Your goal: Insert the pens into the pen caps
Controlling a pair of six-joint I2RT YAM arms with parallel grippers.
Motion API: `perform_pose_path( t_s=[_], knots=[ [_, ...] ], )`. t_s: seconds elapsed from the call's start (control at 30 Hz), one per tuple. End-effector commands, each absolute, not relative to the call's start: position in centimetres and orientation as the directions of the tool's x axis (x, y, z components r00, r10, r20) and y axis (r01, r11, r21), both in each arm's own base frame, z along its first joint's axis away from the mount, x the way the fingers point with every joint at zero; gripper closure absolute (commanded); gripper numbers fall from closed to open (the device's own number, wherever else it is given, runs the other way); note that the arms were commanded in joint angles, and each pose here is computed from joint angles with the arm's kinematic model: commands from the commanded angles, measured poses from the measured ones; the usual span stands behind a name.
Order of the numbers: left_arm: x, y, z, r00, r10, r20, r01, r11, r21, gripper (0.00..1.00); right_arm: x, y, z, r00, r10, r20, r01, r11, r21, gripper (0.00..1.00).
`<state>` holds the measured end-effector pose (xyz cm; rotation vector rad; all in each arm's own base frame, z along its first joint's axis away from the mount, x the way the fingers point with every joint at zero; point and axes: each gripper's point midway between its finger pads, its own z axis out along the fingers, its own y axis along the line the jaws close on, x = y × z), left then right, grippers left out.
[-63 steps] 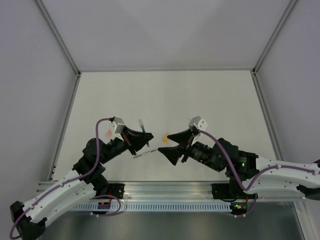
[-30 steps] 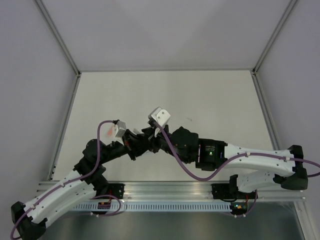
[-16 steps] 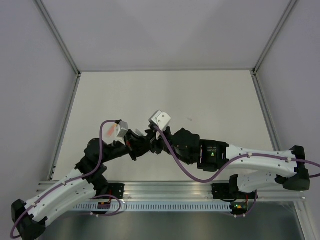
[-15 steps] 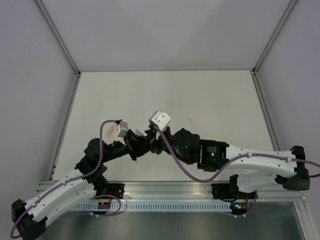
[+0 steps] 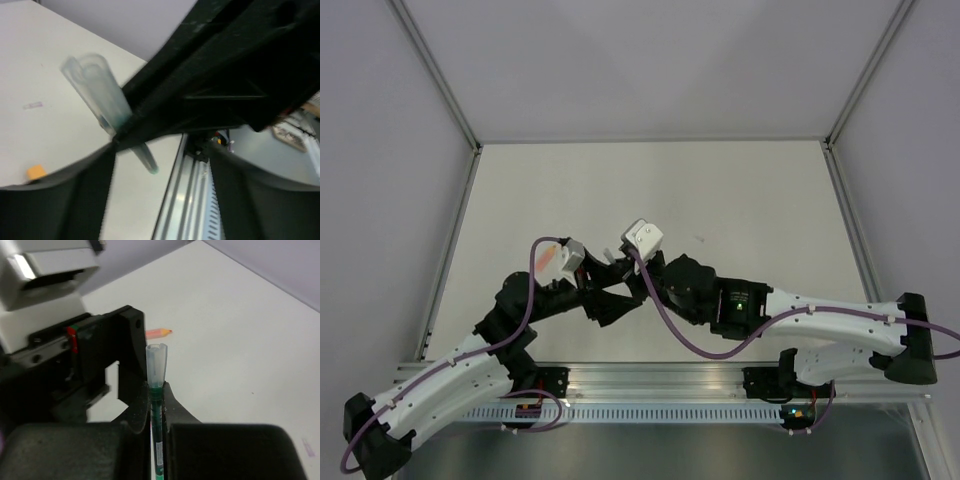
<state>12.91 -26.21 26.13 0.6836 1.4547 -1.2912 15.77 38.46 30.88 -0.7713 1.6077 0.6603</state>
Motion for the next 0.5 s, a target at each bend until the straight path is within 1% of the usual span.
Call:
perform_pose_path(
  t_s=[0.0,0.03,0.07,0.1,0.17,0.2,0.27,0.3,0.33,0.4,0.43,0.47],
  knots=[
    [13.2,-26.5,28.1,-0.276,-0.223,-0.935,0.909,0.256,-0.33,0.12,20.0,35.2,32.0,-0.12,-0.035,-0.992,-0.667,0.743,0.054,1.0],
    [13.4,-26.6,28.0,-0.281,-0.216,-0.935,0.905,0.263,-0.333,0.05,21.1,34.4,31.7,-0.132,-0.031,-0.991,-0.64,0.766,0.062,1.0],
    [13.6,-26.8,27.7,-0.288,-0.204,-0.936,0.902,0.27,-0.336,0.0,22.0,33.6,30.8,-0.165,-0.027,-0.986,-0.612,0.786,0.081,1.0],
    [13.8,-26.8,27.6,-0.291,-0.201,-0.936,0.899,0.277,-0.339,0.0,24.2,31.9,30.3,-0.182,-0.017,-0.983,-0.558,0.825,0.089,1.0],
    [14.2,-27.0,26.9,-0.315,-0.177,-0.932,0.887,0.294,-0.356,0.0,25.7,30.1,28.0,-0.245,-0.038,-0.969,-0.508,0.856,0.095,1.0],
    [14.3,-27.1,27.0,-0.319,-0.173,-0.932,0.885,0.297,-0.359,0.0,27.4,28.4,27.0,-0.269,-0.036,-0.963,-0.456,0.885,0.095,1.0],
    [14.7,-27.2,26.6,-0.335,-0.16,-0.929,0.875,0.314,-0.37,0.0,28.3,26.7,24.2,-0.336,-0.051,-0.941,-0.41,0.907,0.097,1.0],
    [15.2,-27.2,26.5,-0.341,-0.157,-0.927,0.863,0.34,-0.375,0.0,29.2,25.8,22.6,-0.388,-0.025,-0.921,-0.368,0.921,0.13,1.0],
    [16.1,-26.8,25.8,-0.349,-0.153,-0.924,0.833,0.402,-0.381,0.0,29.4,25.3,21.4,-0.419,-0.019,-0.908,-0.342,0.93,0.138,1.0],
    [17.1,-26.1,25.7,-0.338,-0.168,-0.926,0.804,0.461,-0.376,0.0,29.1,24.5,17.2,-0.505,-0.022,-0.863,-0.28,0.95,0.139,1.0],
    [18.0,-25.5,25.4,-0.328,-0.177,-0.928,0.771,0.517,-0.372,0.0,29.1,24.2,16.1,-0.529,-0.011,-0.849,-0.253,0.957,0.145,1.0],
    [18.4,-25.0,25.1,-0.324,-0.183,-0.928,0.75,0.548,-0.37,0.0,28.7,23.7,14.4,-0.56,-0.011,-0.828,-0.226,0.964,0.14,1.0]
  ],
)
